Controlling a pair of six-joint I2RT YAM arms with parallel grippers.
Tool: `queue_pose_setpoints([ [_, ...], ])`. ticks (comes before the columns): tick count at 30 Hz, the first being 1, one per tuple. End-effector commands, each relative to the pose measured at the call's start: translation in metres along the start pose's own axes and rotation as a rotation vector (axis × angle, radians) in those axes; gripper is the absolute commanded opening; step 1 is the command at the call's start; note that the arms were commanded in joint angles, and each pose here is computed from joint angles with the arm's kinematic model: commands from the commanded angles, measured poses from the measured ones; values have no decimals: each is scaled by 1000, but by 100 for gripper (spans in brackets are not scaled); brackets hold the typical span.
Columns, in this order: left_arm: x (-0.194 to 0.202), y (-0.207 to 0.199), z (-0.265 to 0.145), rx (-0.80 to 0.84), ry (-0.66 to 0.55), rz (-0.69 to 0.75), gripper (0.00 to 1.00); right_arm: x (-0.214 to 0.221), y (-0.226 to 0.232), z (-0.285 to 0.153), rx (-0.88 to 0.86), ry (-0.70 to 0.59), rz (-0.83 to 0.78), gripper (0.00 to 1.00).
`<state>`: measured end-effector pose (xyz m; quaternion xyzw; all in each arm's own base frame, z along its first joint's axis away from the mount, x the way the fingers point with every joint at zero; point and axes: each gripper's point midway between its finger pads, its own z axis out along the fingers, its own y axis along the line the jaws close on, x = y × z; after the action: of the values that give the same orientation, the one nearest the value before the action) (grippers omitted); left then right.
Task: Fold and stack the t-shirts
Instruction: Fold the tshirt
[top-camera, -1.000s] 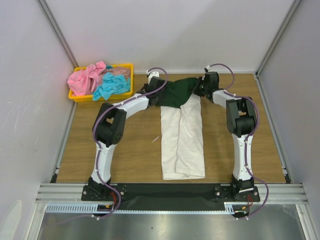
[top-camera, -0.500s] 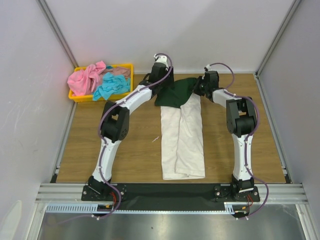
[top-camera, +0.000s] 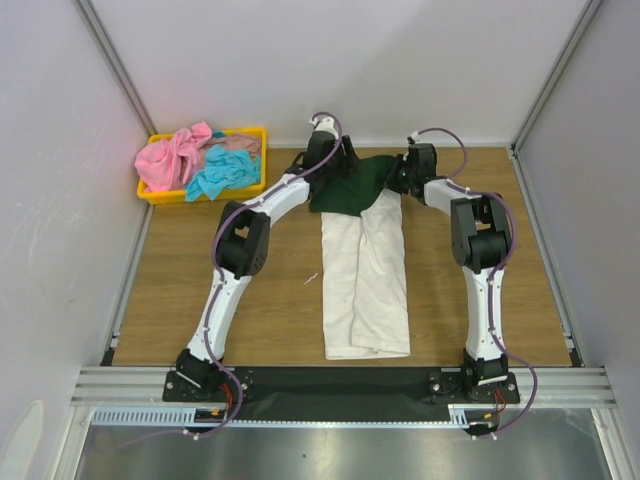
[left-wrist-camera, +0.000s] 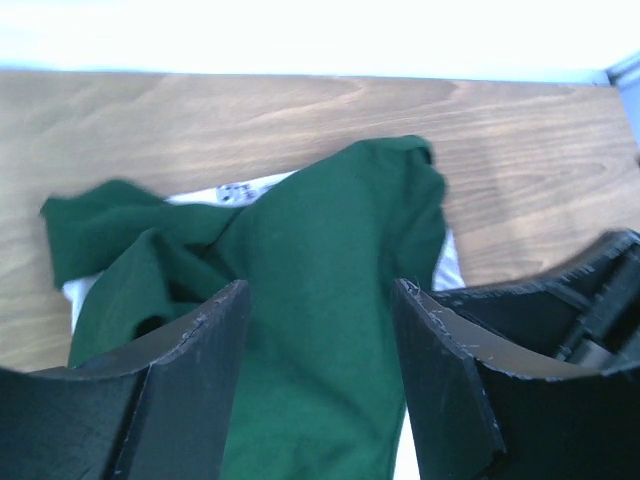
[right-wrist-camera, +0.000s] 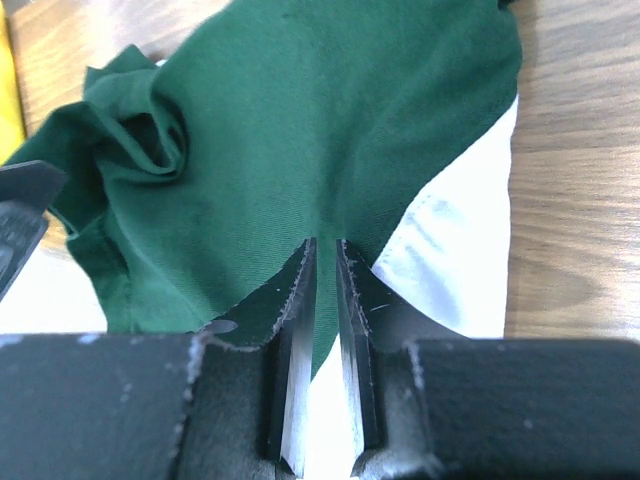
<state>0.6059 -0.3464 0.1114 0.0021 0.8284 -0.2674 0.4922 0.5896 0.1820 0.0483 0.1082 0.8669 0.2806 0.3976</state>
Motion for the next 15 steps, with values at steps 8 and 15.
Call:
queue_pose_setpoints([
  [8, -48, 74, 9, -83, -103, -215, 64, -15, -1, 5, -3, -27, -14, 19],
  [15, -55, 83, 12, -61, -101, -192, 65, -15, -2, 5, 0, -19, -16, 19],
])
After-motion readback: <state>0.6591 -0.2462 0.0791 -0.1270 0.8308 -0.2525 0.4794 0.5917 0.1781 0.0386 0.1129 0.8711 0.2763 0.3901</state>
